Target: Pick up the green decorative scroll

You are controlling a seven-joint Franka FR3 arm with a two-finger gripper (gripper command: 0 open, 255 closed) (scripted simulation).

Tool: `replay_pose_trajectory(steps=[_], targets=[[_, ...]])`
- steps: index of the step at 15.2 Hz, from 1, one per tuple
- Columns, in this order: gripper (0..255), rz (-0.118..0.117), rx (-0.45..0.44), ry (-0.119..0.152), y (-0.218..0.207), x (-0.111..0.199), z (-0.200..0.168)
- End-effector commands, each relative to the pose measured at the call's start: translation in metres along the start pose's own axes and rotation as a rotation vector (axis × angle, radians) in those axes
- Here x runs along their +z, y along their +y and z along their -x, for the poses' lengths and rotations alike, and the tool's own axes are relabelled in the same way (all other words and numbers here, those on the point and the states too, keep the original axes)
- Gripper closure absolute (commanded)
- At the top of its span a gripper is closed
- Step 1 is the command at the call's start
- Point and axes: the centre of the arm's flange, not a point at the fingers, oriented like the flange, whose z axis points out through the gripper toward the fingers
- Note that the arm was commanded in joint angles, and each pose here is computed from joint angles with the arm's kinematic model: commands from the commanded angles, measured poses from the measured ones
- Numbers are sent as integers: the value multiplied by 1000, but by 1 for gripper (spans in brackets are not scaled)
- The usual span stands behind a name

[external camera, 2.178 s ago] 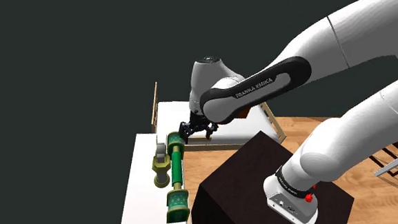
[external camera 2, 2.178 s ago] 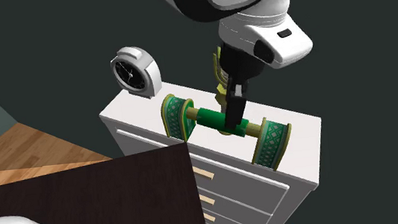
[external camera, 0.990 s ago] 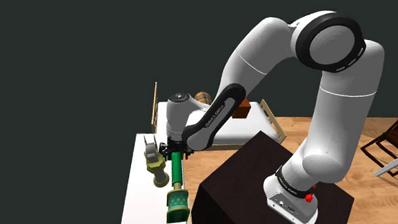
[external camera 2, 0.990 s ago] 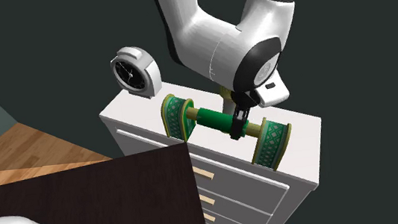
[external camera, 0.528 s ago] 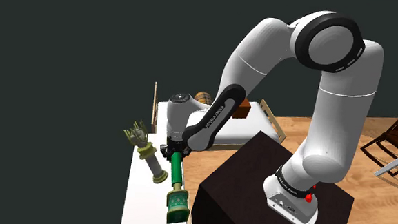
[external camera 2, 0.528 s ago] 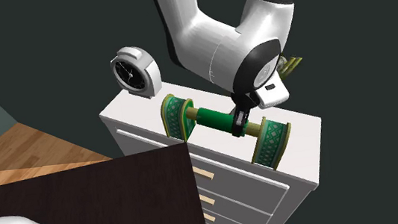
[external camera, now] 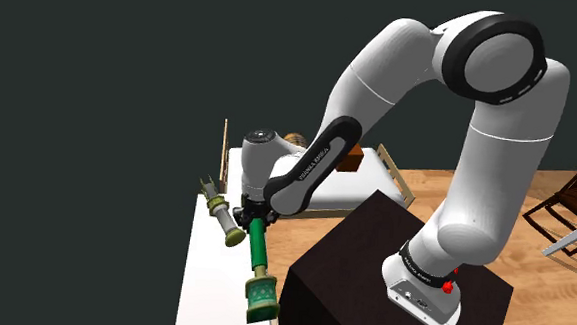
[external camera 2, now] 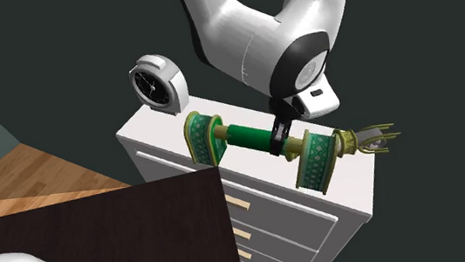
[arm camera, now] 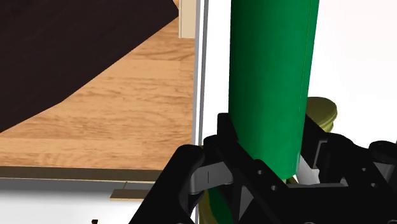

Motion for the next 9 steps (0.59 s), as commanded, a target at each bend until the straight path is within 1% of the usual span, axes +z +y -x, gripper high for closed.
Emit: replay_pose_trajectory(steps=[1, 9], targets=[[255, -1, 0, 1, 0, -11, 1], [255, -1, 0, 1, 0, -53, 5]])
